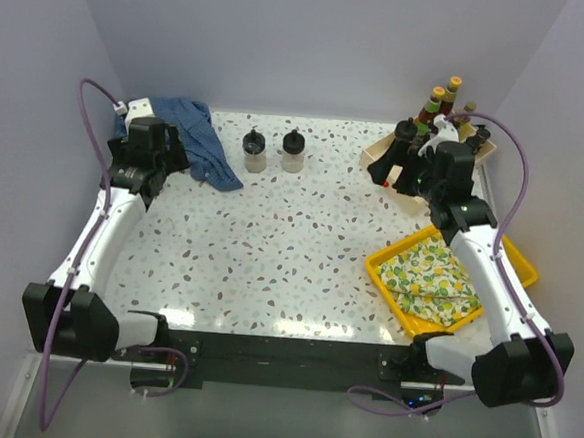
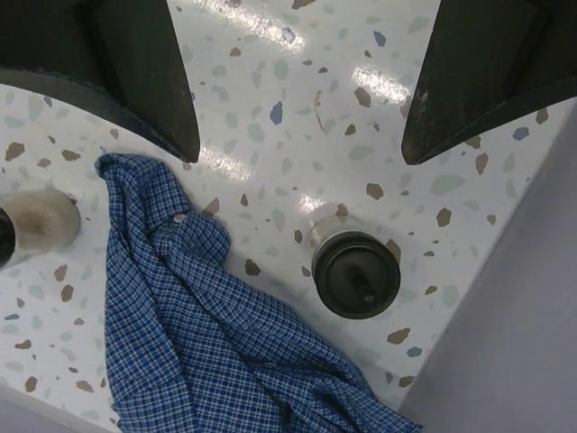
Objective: Organize the condiment bottles
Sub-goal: Move the bottle to the center of the board.
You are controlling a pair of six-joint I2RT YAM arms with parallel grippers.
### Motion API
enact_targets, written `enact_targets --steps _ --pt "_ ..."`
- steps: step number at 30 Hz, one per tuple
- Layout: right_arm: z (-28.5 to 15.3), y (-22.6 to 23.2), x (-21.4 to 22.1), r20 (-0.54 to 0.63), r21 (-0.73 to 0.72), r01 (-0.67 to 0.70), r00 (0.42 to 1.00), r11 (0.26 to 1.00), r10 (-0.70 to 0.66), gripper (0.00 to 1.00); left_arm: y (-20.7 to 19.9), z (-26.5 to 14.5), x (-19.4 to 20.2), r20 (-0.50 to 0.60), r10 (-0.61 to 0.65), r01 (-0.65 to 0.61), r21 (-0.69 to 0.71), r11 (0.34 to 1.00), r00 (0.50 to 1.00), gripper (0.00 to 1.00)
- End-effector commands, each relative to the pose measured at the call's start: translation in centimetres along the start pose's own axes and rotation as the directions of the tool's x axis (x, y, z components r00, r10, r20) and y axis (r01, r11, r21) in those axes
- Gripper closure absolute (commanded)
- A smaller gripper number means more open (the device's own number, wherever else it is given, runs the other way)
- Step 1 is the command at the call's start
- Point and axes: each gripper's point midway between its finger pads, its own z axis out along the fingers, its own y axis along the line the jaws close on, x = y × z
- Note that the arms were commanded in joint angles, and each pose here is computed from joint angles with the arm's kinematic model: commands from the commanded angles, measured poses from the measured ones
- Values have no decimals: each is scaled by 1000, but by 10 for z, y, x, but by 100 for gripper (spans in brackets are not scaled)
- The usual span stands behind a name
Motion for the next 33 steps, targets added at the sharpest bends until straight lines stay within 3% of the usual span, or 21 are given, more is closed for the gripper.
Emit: enact_targets --steps 1,7,10,16,26,27,31,33 --pt "-21 29 34 -86 -149 -26 996 989 13 1 -8 43 2 -75 -52 53 20 998 996 0" --pt "-30 17 49 -54 -141 36 998 989 -44 1 18 96 10 -162 -75 59 -104 993 984 2" --pt "-28 6 56 -92 -93 82 992 992 -91 1 25 110 9 -159 -97 78 -124 989 983 3" --pt "-25 10 62 -96 -126 47 994 991 -59 1 43 138 17 -180 -100 67 -180 981 979 7" --pt "-27 7 59 -78 -111 59 995 992 -68 1 49 154 31 -224 -80 36 -195 980 971 19" --pt "-29 8 57 -76 -109 60 995 992 -69 1 49 155 31 -221 -76 33 -194 981 972 21" --pt "-37 6 59 -87 -96 62 994 993 -71 1 42 154 27 -217 -30 1 -132 991 976 46" --pt "-45 11 55 -75 -112 65 994 992 -74 1 44 151 25 -215 -19 -10 -131 991 976 50"
